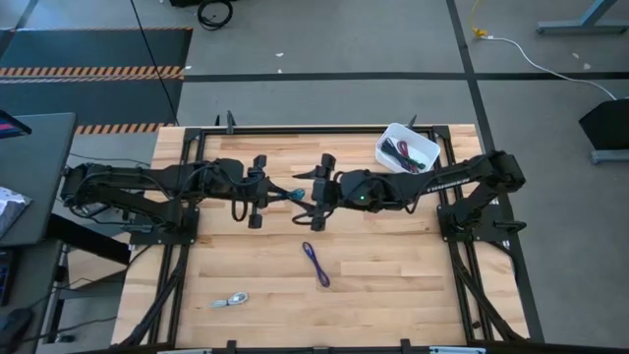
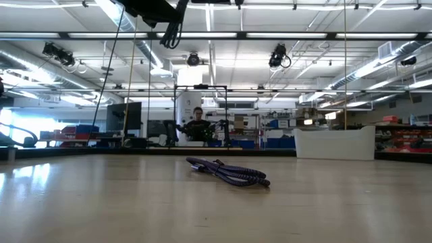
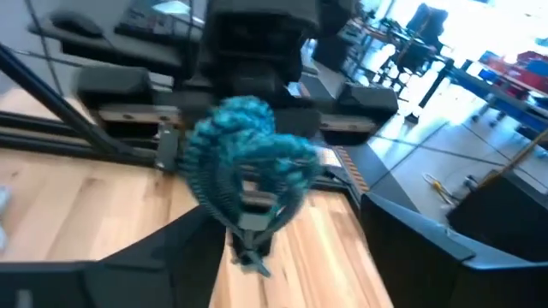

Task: Pick and place USB-C Cables
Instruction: Put the light blue charger cable into the white bin, then put the blue charger cable into the white bin

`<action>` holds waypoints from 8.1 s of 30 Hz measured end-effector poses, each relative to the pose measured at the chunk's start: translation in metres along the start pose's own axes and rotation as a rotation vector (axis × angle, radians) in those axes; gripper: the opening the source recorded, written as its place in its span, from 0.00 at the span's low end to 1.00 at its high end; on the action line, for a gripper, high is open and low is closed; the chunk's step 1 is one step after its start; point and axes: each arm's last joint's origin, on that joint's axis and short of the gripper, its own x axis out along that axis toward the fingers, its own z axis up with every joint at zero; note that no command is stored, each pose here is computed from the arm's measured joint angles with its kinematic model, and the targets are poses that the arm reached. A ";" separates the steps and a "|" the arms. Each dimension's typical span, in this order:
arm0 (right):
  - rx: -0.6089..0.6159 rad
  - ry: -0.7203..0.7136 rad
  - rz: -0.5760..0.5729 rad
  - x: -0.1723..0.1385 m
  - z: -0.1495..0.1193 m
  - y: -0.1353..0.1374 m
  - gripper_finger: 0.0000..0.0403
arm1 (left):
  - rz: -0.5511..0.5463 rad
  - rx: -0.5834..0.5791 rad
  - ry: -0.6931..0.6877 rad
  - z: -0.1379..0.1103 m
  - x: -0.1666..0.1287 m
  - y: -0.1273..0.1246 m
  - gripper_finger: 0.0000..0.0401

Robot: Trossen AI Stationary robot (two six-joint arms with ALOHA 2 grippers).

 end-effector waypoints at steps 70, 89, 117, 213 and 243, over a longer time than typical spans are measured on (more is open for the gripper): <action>0.452 1.463 -0.431 -0.090 -0.168 -0.227 0.03 | -0.074 0.001 0.073 -0.001 -0.041 -0.054 0.40; 0.490 1.426 -0.487 -0.090 -0.170 -0.234 0.44 | -0.091 0.004 0.054 0.001 -0.042 -0.058 0.40; 0.286 1.294 -0.487 -0.075 -0.255 -0.213 0.45 | -0.090 0.002 0.053 0.001 -0.042 -0.058 0.40; 0.370 0.997 0.237 0.031 -0.127 0.165 0.44 | -0.129 -0.277 0.748 -0.066 -0.032 -0.154 0.40; 0.329 0.962 0.228 0.037 -0.109 0.184 0.44 | -0.106 -0.307 0.699 -0.068 -0.049 -0.173 0.40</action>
